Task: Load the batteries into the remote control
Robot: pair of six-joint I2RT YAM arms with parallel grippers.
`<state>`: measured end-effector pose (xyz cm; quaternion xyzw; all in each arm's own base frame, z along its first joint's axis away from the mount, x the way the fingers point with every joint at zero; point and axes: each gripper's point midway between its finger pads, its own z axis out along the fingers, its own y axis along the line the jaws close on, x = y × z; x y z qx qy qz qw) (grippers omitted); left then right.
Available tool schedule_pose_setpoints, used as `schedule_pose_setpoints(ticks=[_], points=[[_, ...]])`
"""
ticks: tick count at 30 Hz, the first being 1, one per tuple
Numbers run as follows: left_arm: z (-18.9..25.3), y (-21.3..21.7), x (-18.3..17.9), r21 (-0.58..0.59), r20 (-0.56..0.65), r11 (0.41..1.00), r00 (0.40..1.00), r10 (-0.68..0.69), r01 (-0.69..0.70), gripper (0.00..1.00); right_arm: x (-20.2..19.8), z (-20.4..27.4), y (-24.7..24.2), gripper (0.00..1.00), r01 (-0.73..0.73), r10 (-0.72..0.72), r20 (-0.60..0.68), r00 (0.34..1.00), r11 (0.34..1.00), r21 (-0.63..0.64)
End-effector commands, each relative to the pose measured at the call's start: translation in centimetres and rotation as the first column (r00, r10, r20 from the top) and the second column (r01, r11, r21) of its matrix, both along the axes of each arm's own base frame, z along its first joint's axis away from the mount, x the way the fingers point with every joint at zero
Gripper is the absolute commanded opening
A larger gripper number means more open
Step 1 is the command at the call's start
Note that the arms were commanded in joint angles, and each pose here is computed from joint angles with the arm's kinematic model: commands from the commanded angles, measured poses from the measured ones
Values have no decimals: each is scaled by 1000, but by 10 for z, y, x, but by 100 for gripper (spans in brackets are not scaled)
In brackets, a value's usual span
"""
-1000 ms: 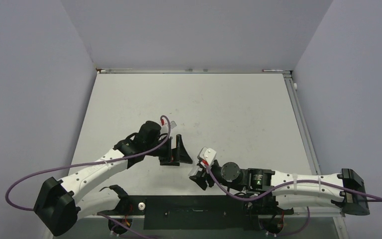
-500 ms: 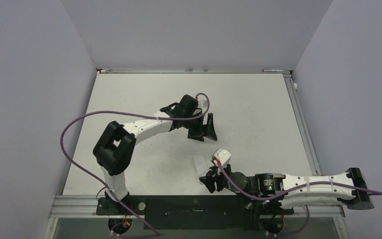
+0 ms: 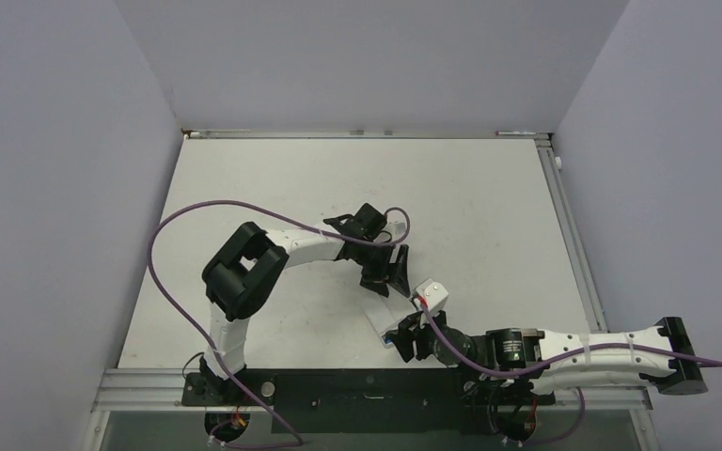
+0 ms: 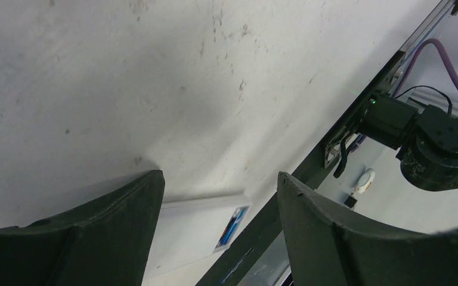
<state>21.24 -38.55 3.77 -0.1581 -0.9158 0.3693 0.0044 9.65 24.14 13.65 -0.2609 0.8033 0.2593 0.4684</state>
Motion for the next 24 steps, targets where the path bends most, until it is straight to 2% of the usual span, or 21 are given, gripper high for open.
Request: schedule_pose_setpoints(ticks=[1, 7, 15, 19, 24], points=[[-19, 31, -14, 93, 1, 996, 1000, 1, -1, 67, 4, -6, -3, 8, 56, -56, -3, 998, 998, -9], [-17, 50, -14, 102, 18, 994, 999, 33, -35, 67, 6, -14, 0, 8, 62, -62, -1, 998, 998, -11], [15, 72, 5, 102, 116, 986, 986, 119, -131, 70, 11, -21, 3, 9, 72, -72, -10, 997, 997, -4], [23, 104, 2, 194, 178, 955, 965, 191, -225, 74, 17, -35, 1, 9, 145, -146, -61, 987, 989, -13], [20, 130, -21, 217, 168, 929, 949, 267, -300, 75, 34, -55, -7, 8, 295, -296, -121, 948, 955, -29]])
